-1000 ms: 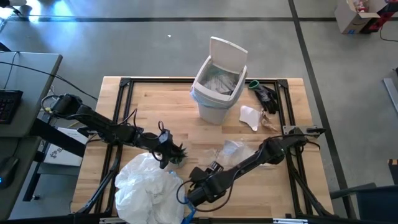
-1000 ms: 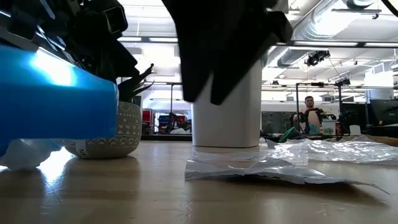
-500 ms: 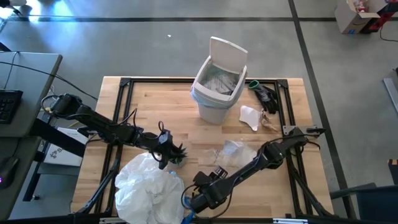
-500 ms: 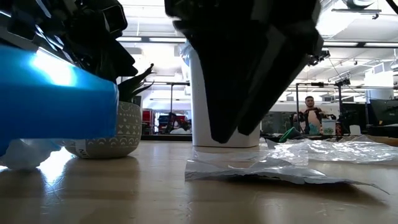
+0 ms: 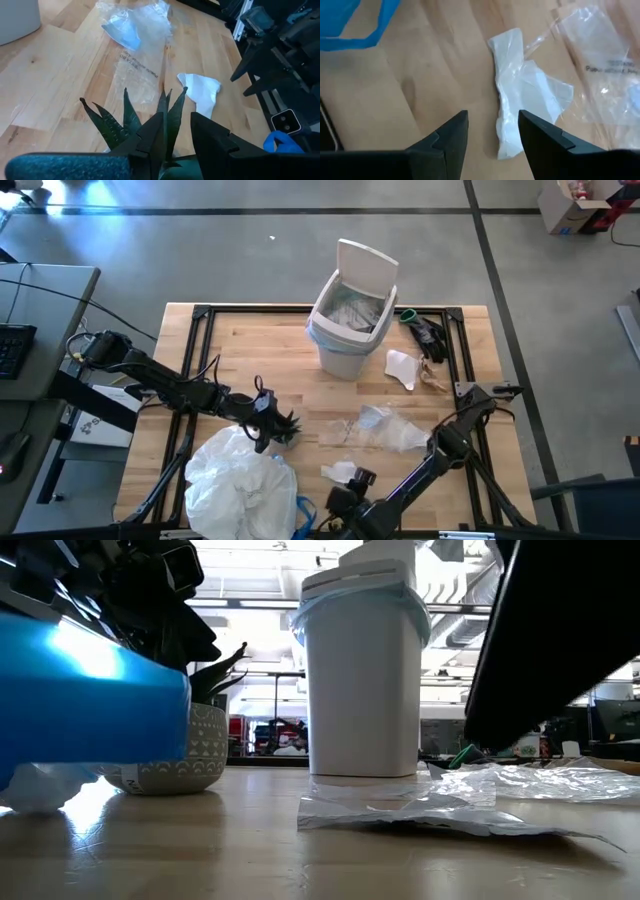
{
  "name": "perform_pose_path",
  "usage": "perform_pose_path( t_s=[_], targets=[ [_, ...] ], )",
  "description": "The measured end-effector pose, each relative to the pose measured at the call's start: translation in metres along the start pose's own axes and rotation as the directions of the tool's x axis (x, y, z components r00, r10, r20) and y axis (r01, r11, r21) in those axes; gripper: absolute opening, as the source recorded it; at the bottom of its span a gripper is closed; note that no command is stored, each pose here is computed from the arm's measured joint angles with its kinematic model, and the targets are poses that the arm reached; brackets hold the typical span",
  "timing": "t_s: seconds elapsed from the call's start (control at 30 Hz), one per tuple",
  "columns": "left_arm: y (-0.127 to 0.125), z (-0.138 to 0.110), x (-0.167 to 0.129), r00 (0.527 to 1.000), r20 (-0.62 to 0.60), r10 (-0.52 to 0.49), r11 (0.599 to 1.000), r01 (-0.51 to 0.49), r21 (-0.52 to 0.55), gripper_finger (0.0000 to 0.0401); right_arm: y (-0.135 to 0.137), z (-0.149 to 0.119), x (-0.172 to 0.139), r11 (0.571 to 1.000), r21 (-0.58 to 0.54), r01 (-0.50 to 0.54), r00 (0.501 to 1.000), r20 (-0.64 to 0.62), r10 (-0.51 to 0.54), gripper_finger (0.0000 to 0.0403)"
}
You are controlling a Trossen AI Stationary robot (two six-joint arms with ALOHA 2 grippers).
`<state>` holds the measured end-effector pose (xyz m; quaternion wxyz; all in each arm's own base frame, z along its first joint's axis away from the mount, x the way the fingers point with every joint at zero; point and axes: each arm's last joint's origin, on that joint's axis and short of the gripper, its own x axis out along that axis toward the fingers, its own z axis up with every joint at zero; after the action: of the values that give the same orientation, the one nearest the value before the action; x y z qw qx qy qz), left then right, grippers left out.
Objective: Place trash/remove bag and relplace
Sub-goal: Put the white paper into the trash bin
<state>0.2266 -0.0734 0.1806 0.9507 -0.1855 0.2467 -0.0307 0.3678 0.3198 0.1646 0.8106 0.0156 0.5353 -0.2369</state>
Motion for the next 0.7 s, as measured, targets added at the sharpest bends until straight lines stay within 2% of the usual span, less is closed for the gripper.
perform_pose_path(
  t_s=[0.17, 0.37, 0.7],
  targets=[
    [0.0, 0.002, 0.0, 1.0, 0.018, -0.008, 1.0, 0.008, -0.003, 0.008, 0.007, -0.011, 0.021, 0.999, -0.031, 0.044, 0.998, -0.034, -0.045, 0.016],
    [-0.002, 0.001, 0.0, 1.0, 0.009, -0.019, 1.0, 0.019, 0.0, 0.008, 0.001, -0.015, 0.045, 0.983, 0.005, 0.183, 0.981, -0.065, -0.182, 0.016],
    [-0.002, 0.001, 0.0, 1.0, 0.013, -0.016, 0.999, 0.016, 0.037, 0.008, -0.007, 0.002, 0.062, 0.981, -0.024, 0.194, 0.976, -0.095, -0.195, 0.016]
  ],
)
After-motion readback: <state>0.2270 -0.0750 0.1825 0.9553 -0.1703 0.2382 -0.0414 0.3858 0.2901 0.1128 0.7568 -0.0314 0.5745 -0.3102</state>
